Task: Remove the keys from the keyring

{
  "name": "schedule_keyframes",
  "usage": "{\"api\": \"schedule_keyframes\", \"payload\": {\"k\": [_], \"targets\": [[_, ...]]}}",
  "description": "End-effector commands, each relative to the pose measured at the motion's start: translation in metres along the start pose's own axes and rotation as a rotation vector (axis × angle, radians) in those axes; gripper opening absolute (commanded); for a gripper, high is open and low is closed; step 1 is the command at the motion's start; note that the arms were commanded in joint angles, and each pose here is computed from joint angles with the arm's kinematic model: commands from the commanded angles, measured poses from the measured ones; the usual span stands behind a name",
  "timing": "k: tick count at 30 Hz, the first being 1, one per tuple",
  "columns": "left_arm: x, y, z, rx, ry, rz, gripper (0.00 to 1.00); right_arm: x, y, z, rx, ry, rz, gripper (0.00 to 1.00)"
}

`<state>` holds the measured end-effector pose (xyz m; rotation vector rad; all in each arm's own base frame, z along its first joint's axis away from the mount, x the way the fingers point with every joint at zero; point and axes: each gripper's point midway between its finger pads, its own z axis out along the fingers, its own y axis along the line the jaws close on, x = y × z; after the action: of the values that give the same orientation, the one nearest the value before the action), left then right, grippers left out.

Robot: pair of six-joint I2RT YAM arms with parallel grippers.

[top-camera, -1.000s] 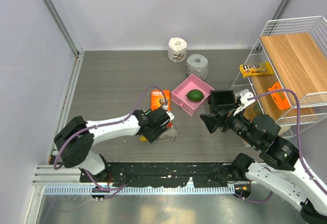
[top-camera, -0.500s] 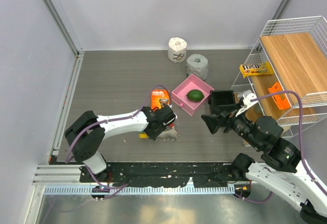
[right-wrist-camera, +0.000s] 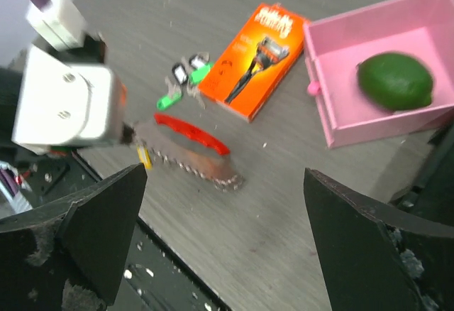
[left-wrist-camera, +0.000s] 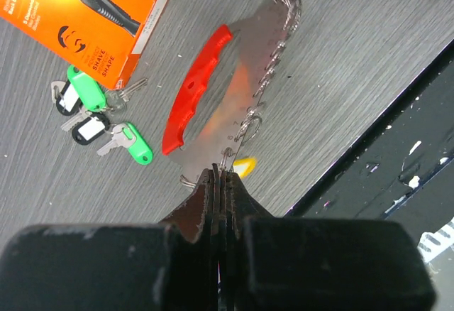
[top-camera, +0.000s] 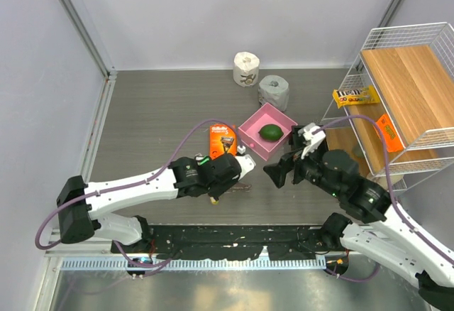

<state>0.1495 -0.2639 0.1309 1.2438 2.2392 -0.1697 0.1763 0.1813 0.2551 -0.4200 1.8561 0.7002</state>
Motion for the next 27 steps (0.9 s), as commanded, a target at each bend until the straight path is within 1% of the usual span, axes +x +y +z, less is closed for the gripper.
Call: {"api": "schedule_keyframes", "payload": {"k": [1, 2, 3, 4, 5, 6, 7, 8, 9, 10, 13, 14, 15, 16, 17, 18, 19, 20, 21, 22, 23, 24, 27], "targets": [[-0.012, 0.006, -0.016, -0.011, -0.053, -0.031, 0.0, 0.018, 0.02, 0.018, -0.127, 0.057, 0.0, 1.0], [-0.013, 0.004, -0.018, 0.0, -0.061, -0.039, 0.0, 0.03, 0.023, 0.023, -0.152, 0.087, -0.01, 1.0], [-0.014, 0.001, -0.019, 0.015, -0.065, -0.049, 0.0, 0.04, 0.036, 0.023, -0.244, 0.11, -0.025, 0.98], [-0.016, -0.002, -0.02, 0.034, -0.074, -0.053, 0.0, 0.044, 0.043, 0.024, -0.289, 0.117, -0.039, 0.97], [-0.017, -0.005, -0.021, 0.054, -0.076, -0.056, 0.0, 0.055, 0.056, 0.024, -0.375, 0.118, -0.051, 0.98], [-0.019, -0.008, -0.023, 0.068, -0.082, -0.058, 0.0, 0.048, 0.064, 0.024, -0.418, 0.061, -0.068, 0.98], [-0.022, -0.008, -0.025, 0.074, -0.086, -0.061, 0.0, 0.06, 0.07, 0.023, -0.447, 0.067, -0.081, 0.98], [-0.022, -0.008, -0.026, 0.073, -0.087, -0.062, 0.0, 0.056, 0.071, 0.027, -0.436, 0.02, -0.106, 0.98], [-0.023, -0.007, -0.028, 0.071, -0.091, -0.061, 0.0, 0.067, 0.078, 0.026, -0.463, 0.034, -0.136, 0.98], [-0.024, -0.007, -0.029, 0.069, -0.094, -0.06, 0.0, 0.067, 0.078, 0.031, -0.441, 0.009, -0.171, 0.98], [-0.028, -0.006, -0.034, 0.072, -0.109, -0.061, 0.0, 0.089, 0.1, 0.035, -0.501, 0.015, -0.278, 0.96], [-0.028, -0.006, -0.034, 0.073, -0.108, -0.062, 0.0, 0.092, 0.094, 0.045, -0.437, 0.013, -0.321, 0.96], [-0.029, -0.006, -0.036, 0.075, -0.113, -0.063, 0.0, 0.099, 0.101, 0.045, -0.435, 0.017, -0.357, 0.96], [-0.027, -0.006, -0.035, 0.076, -0.108, -0.062, 0.0, 0.102, 0.089, 0.056, -0.345, 0.01, -0.415, 0.96], [-0.029, -0.006, -0.036, 0.076, -0.113, -0.063, 0.0, 0.114, 0.096, 0.059, -0.341, 0.033, -0.46, 0.96], [-0.028, -0.007, -0.035, 0.076, -0.11, -0.065, 0.0, 0.112, 0.094, 0.061, -0.288, 0.008, -0.503, 0.96], [-0.027, -0.007, -0.035, 0.076, -0.108, -0.068, 0.0, 0.118, 0.093, 0.067, -0.265, 0.022, -0.537, 0.94], [-0.027, -0.008, -0.035, 0.08, -0.108, -0.069, 0.0, 0.114, 0.095, 0.071, -0.239, -0.01, -0.559, 0.92], [-0.028, -0.008, -0.036, 0.083, -0.111, -0.074, 0.0, 0.12, 0.092, 0.077, -0.212, 0.0, -0.596, 0.9], [-0.027, -0.009, -0.037, 0.089, -0.112, -0.075, 0.0, 0.116, 0.094, 0.081, -0.193, -0.028, -0.599, 0.88], [-0.028, -0.01, -0.038, 0.096, -0.115, -0.076, 0.0, 0.123, 0.087, 0.087, -0.149, -0.016, -0.63, 0.86], [-0.029, -0.01, -0.038, 0.098, -0.119, -0.079, 0.0, 0.117, 0.09, 0.091, -0.135, -0.046, -0.619, 0.86], [-0.029, -0.011, -0.041, 0.108, -0.132, -0.089, 0.0, 0.118, 0.092, 0.104, -0.092, -0.067, -0.625, 0.86]]}}
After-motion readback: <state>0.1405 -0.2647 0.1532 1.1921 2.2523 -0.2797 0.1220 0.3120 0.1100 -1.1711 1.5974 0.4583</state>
